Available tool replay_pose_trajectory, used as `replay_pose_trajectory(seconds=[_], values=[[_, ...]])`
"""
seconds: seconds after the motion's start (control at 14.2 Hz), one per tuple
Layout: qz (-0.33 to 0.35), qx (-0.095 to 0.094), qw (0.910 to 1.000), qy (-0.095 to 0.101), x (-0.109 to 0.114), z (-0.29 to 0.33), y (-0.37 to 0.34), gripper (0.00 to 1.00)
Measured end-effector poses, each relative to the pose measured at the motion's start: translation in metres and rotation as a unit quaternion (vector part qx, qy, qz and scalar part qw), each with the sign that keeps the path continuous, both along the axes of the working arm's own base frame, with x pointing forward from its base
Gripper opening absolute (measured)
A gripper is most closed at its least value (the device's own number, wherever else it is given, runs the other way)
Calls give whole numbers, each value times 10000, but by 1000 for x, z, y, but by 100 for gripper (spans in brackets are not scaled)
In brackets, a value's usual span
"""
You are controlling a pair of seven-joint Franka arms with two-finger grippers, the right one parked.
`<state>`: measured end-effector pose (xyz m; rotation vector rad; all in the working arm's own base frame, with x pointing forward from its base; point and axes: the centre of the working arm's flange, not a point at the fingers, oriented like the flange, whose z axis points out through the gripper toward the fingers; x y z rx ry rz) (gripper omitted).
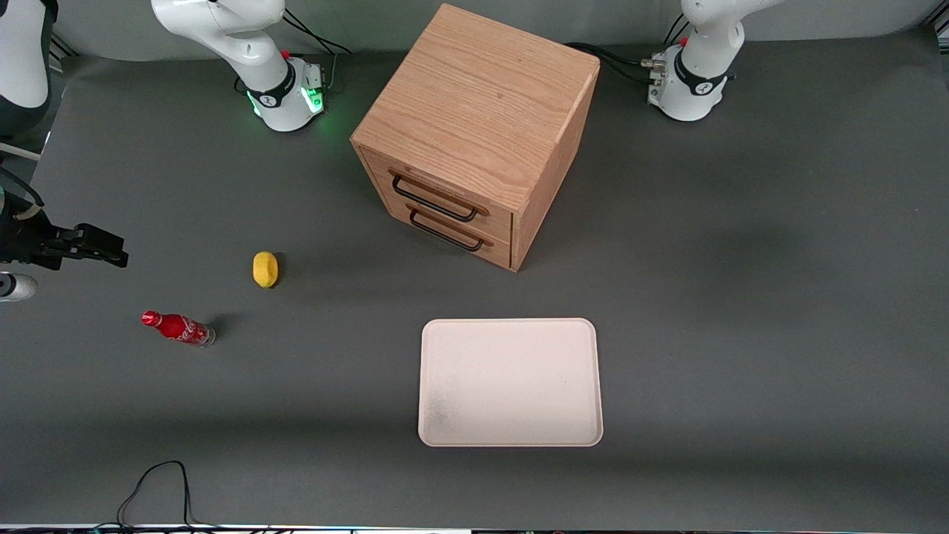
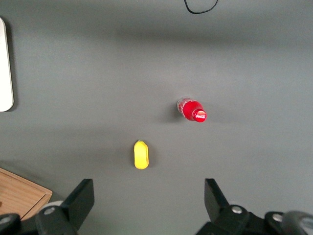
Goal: Place red cookie box on tray
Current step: 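Carry the held cookie box over the white tray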
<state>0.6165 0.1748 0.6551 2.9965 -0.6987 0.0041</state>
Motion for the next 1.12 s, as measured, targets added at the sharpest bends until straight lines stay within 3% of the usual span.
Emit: replay_pose_trajectory(seconds=[0.21,0.35,0.49,0.91,1.12], values=[[801,71,9967,96,6,12,-104,3],[1289,356,9909,160,10,6,-198,3],[1650,518,9849,83,8,-9,-295,3],[2245,406,9735,-170,-1,-70,-462,3],[2244,273,9737,-285,-5,-97,-514,3]])
